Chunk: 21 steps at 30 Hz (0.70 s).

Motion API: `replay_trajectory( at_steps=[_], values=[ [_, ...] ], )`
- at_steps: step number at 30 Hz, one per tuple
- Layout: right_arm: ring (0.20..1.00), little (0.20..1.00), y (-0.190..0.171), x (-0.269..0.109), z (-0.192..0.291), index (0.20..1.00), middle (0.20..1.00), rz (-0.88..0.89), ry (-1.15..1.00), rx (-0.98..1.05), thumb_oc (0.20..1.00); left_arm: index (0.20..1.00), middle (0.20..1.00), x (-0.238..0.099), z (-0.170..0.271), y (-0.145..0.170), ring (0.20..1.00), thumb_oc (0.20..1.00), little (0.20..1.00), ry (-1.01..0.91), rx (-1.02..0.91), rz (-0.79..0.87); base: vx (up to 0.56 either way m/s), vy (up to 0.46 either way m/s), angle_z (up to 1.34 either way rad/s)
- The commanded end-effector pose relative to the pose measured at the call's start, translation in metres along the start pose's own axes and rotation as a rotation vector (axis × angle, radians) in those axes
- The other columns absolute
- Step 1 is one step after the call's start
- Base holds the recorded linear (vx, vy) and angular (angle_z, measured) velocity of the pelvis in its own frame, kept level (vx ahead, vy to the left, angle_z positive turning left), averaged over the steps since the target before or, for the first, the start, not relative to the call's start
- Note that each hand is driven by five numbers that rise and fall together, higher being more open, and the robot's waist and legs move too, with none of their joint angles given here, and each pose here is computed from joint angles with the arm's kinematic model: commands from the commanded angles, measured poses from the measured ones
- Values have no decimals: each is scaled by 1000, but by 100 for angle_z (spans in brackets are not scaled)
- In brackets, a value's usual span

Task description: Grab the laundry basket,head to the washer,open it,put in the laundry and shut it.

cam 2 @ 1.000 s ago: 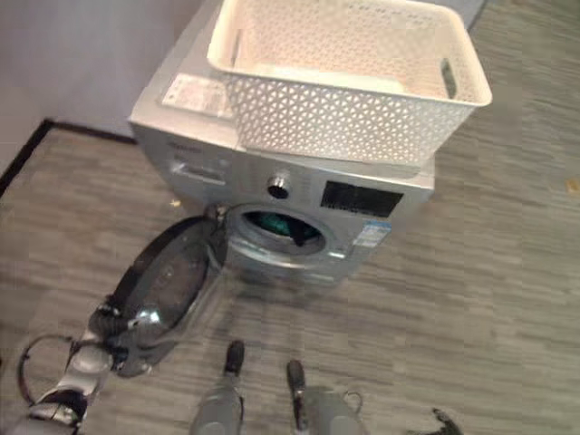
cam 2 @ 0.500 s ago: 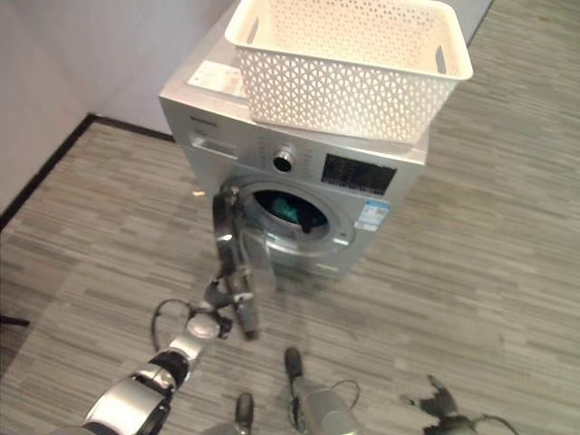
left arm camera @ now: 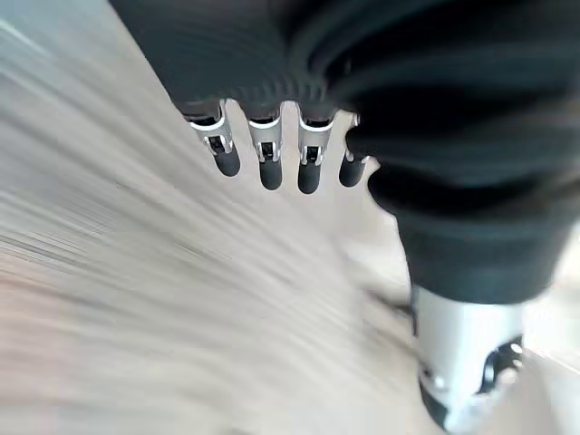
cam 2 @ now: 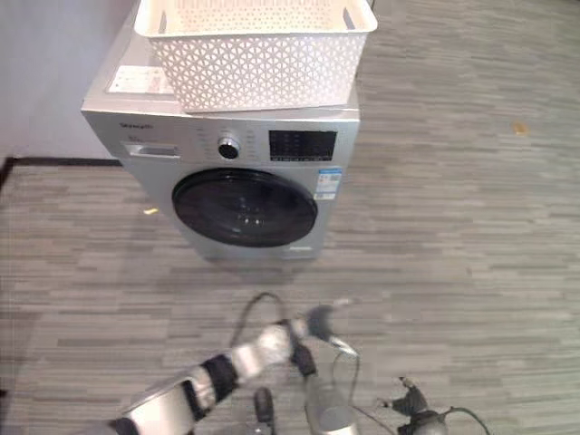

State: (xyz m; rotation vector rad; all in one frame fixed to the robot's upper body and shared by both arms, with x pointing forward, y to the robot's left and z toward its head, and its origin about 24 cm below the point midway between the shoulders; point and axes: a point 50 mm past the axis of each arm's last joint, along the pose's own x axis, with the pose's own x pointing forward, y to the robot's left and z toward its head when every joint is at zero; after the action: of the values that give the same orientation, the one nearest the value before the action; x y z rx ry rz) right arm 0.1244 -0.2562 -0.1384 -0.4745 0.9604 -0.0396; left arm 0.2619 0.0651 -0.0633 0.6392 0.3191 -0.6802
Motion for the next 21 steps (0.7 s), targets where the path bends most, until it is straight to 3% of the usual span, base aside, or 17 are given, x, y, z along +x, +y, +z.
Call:
replay_trajectory(
  at_steps=[1, 3, 4, 6, 9, 12, 17, 21],
  values=[
    [1000, 1000, -17, -4, -19, 1000, 1000, -49, 71, 43, 1000, 1000, 1000, -10, -28, 1, 1000, 1000, 1000, 108, -25, 59, 31, -36, 14],
    [1000, 1000, -17, -5, -24, 1000, 1000, -50, 90, 59, 1000, 1000, 1000, -24, -54, 7, 1000, 1000, 1000, 199, -86, 110, 31, -23, 34],
    [1000, 1000, -18, -7, -31, 1000, 1000, -49, 119, 80, 1000, 1000, 1000, -53, -99, 10, 1000, 1000, 1000, 364, -175, 180, 51, -18, 31],
    [1000, 1000, -19, -8, -32, 1000, 1000, -41, 120, 84, 1000, 1000, 1000, -83, -134, 14, 1000, 1000, 1000, 495, -218, 248, 60, -15, 17],
    [1000, 1000, -21, -10, -35, 1000, 1000, -37, 119, 106, 1000, 1000, 1000, -111, -157, 13, 1000, 1000, 1000, 580, -288, 313, 53, -7, 17],
    [1000, 1000, -23, -10, -34, 1000, 1000, -52, 98, 224, 1000, 1000, 1000, -147, -183, 12, 1000, 1000, 1000, 671, -467, 483, 45, -4, 2],
    [1000, 1000, -18, -10, -26, 1000, 1000, -19, 45, 350, 1000, 1000, 1000, -173, -193, 2, 1000, 1000, 1000, 664, -676, 632, 59, 10, 12],
    [1000, 1000, -21, -11, 9, 1000, 1000, 51, -159, 388, 1000, 1000, 1000, -173, -180, 14, 1000, 1000, 1000, 526, -709, 701, 17, 1, 36]
  ],
)
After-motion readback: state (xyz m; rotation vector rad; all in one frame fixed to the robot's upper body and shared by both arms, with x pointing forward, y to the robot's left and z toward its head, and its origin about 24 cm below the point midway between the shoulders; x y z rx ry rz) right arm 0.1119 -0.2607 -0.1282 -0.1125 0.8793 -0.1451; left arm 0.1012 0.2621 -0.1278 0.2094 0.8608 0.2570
